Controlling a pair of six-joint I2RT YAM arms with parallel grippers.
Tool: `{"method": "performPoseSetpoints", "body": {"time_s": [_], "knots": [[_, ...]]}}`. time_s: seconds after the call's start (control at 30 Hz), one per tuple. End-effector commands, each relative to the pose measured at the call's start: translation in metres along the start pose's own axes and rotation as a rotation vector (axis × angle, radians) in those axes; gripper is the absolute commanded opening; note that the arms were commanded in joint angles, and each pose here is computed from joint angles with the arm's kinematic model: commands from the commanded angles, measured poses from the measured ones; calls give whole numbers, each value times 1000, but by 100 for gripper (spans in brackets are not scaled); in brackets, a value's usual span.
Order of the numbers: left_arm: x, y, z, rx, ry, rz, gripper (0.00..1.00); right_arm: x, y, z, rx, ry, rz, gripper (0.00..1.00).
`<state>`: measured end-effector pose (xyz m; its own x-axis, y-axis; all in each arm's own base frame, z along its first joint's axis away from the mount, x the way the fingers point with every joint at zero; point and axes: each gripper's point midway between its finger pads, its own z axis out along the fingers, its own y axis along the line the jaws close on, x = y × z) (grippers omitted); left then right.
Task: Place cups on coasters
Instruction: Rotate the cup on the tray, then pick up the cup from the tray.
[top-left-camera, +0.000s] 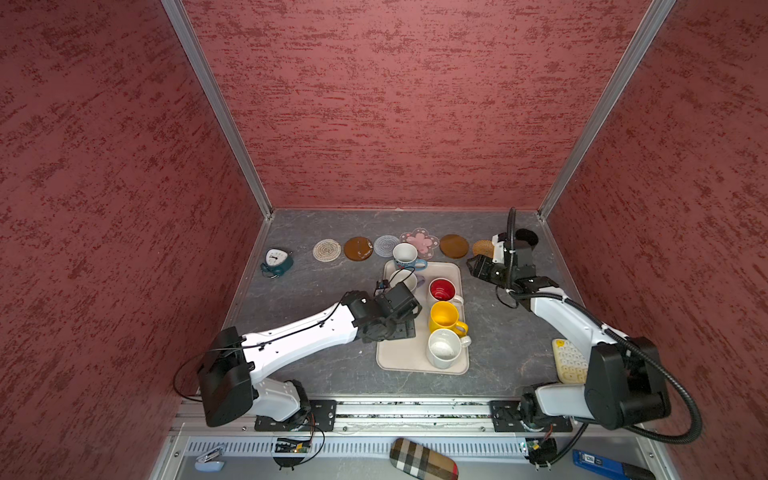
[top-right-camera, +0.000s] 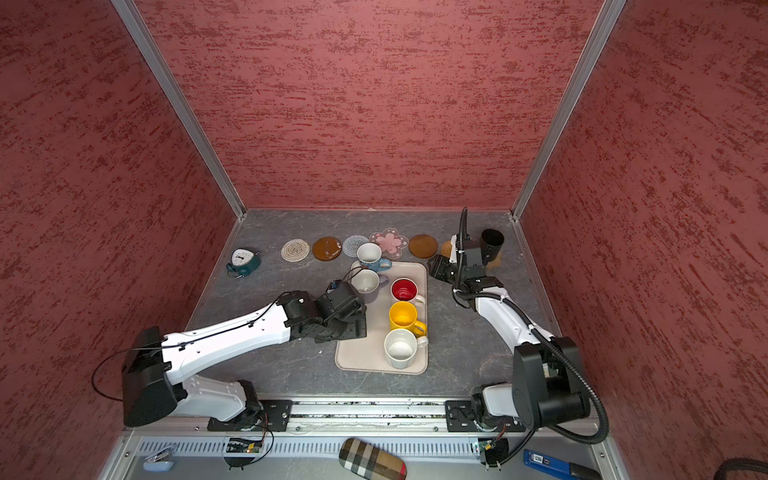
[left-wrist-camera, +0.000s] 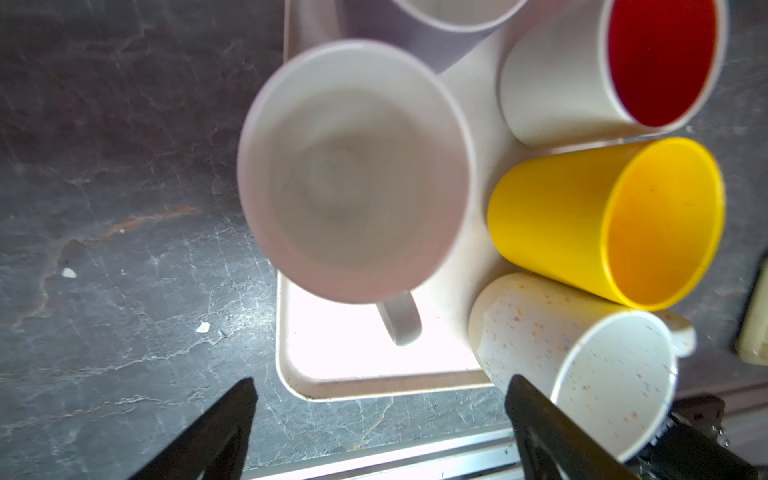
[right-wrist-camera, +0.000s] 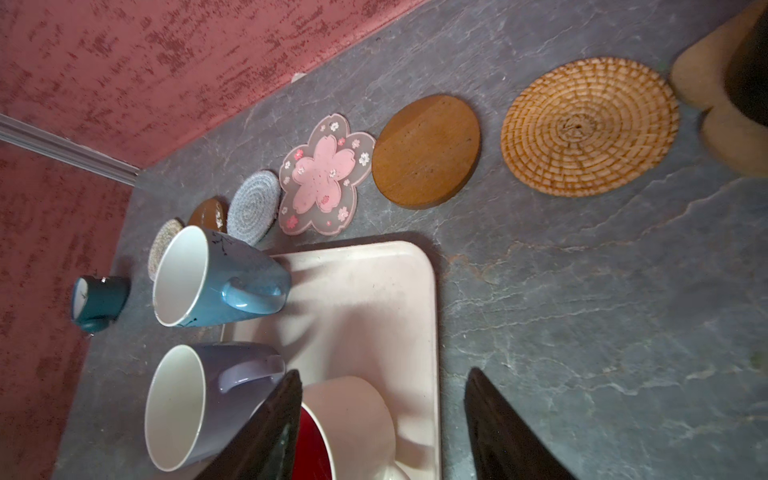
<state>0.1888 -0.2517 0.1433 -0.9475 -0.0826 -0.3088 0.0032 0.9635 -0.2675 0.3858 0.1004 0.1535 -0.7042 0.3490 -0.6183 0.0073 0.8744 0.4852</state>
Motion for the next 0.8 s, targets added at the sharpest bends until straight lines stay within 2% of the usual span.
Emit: {"method": "performPoseSetpoints", "body": {"time_s": [0.0, 0.2, 0.3, 0.4, 0.53, 0.77], "knots": [[-13, -1, -37, 48, -44, 72, 99, 3, -1, -9, 42, 74, -71, 62], [-41, 12, -77, 155, -110, 93, 99, 25, -5, -20, 78, 214, -111, 60], [-54, 22, -85, 192, -130, 90, 99, 41, -6, -27, 81, 260, -131, 69], [-60, 31, -83, 219, -125, 85, 99, 54, -13, -35, 102, 274, -148, 70], [-64, 40, -72, 238, -94, 82, 99, 71, -7, -42, 57, 281, -161, 70], [-70, 48, -58, 233, -92, 97, 100, 97, 1, -28, 36, 339, -208, 72]]}}
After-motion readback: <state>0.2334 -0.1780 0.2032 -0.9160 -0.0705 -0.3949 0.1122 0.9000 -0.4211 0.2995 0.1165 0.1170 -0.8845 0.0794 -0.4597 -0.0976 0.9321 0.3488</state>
